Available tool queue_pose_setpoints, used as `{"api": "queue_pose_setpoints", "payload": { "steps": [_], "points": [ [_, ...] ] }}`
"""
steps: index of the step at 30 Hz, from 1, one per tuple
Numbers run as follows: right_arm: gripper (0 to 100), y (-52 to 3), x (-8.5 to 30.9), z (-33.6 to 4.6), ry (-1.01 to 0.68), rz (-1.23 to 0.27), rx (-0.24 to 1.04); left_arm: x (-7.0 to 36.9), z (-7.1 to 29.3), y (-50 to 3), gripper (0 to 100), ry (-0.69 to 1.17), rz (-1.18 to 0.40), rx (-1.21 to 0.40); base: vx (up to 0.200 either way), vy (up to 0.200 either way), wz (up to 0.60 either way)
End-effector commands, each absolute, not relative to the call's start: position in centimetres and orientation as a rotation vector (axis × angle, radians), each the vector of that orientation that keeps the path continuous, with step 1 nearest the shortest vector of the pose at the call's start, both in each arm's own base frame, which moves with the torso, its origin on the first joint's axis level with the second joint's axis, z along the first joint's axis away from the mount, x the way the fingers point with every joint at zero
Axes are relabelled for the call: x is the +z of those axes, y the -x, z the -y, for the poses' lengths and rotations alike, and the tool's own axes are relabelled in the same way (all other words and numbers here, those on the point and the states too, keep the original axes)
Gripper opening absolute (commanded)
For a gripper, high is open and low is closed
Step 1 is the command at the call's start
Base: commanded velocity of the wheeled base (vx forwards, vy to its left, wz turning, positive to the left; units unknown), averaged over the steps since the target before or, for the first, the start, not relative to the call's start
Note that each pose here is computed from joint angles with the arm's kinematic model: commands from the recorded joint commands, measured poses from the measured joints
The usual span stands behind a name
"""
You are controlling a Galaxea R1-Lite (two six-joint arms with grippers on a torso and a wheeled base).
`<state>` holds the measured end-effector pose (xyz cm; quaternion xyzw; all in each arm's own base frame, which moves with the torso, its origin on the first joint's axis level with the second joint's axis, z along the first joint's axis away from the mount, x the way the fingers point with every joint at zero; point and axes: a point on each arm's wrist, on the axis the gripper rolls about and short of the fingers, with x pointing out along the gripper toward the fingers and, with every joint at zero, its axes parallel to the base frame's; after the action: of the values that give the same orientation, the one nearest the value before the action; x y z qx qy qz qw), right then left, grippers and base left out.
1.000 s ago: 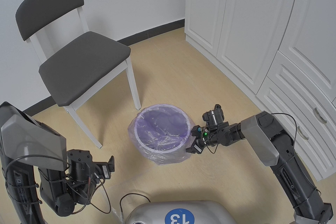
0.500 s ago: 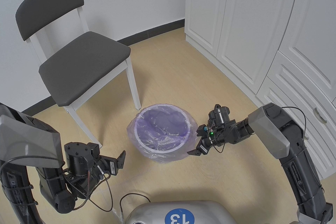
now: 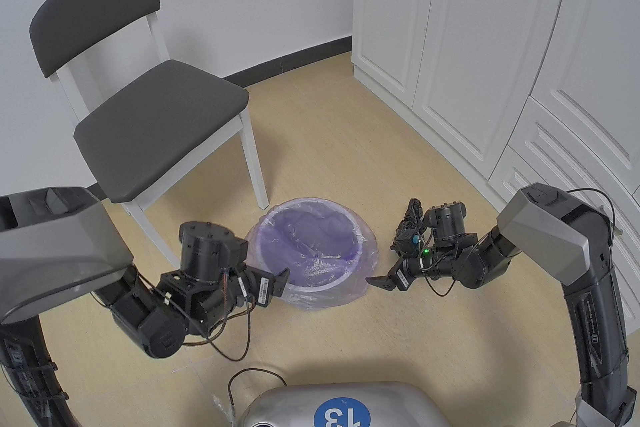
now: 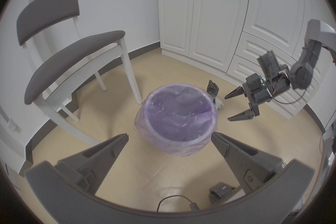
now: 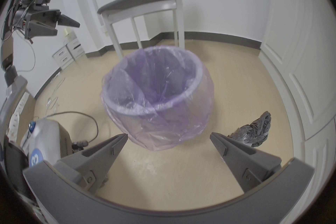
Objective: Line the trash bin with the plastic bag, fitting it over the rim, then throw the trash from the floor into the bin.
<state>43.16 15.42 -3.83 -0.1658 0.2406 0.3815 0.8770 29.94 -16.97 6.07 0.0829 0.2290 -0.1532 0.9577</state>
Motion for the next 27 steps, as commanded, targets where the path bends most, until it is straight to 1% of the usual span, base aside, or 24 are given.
{"api": "queue_pose_setpoints", "payload": {
  "steps": [1,2,5,7,11,16,19,21,27],
  "points": [
    [100,-41.2,-2.9,-14.1,0.19,-0.487,0.681,10.3,21.4,-34.1,100,-0.073,-0.463,-0.321,0.0,0.0,0.0],
    [100,-40.9,-3.0,-14.0,0.173,-0.494,0.654,10.7,22.4,-34.9,100,-0.041,-0.48,-0.293,0.0,0.0,0.0],
    [100,-40.7,-3.0,-13.9,0.143,-0.513,0.632,11.0,24.5,-36.6,100,-0.002,-0.541,-0.201,0.0,0.0,0.0],
    [100,-40.8,-3.1,-13.6,0.138,-0.522,0.625,10.5,25.3,-37.6,100,0.016,-0.613,-0.119,0.0,0.0,0.0],
    [100,-41.0,-3.1,-13.5,0.134,-0.522,0.619,9.8,26.5,-38.8,100,0.021,-0.704,0.007,0.0,0.0,0.0],
    [100,-41.0,-2.9,-13.4,0.134,-0.516,0.618,9.0,27.2,-39.8,100,0.032,-0.783,0.063,0.0,0.0,0.0],
    [100,-41.0,-2.8,-13.4,0.134,-0.514,0.618,7.6,27.6,-40.3,100,0.018,-0.817,0.083,0.0,0.0,0.0],
    [100,-41.0,-2.8,-13.3,0.133,-0.514,0.615,5.9,27.6,-40.5,100,-0.008,-0.853,0.103,0.0,0.0,0.0],
    [100,-41.2,-2.6,-13.0,0.132,-0.51,0.608,3.9,27.4,-41.0,100,-0.028,-0.869,0.139,0.0,0.0,0.0]
  ]
}}
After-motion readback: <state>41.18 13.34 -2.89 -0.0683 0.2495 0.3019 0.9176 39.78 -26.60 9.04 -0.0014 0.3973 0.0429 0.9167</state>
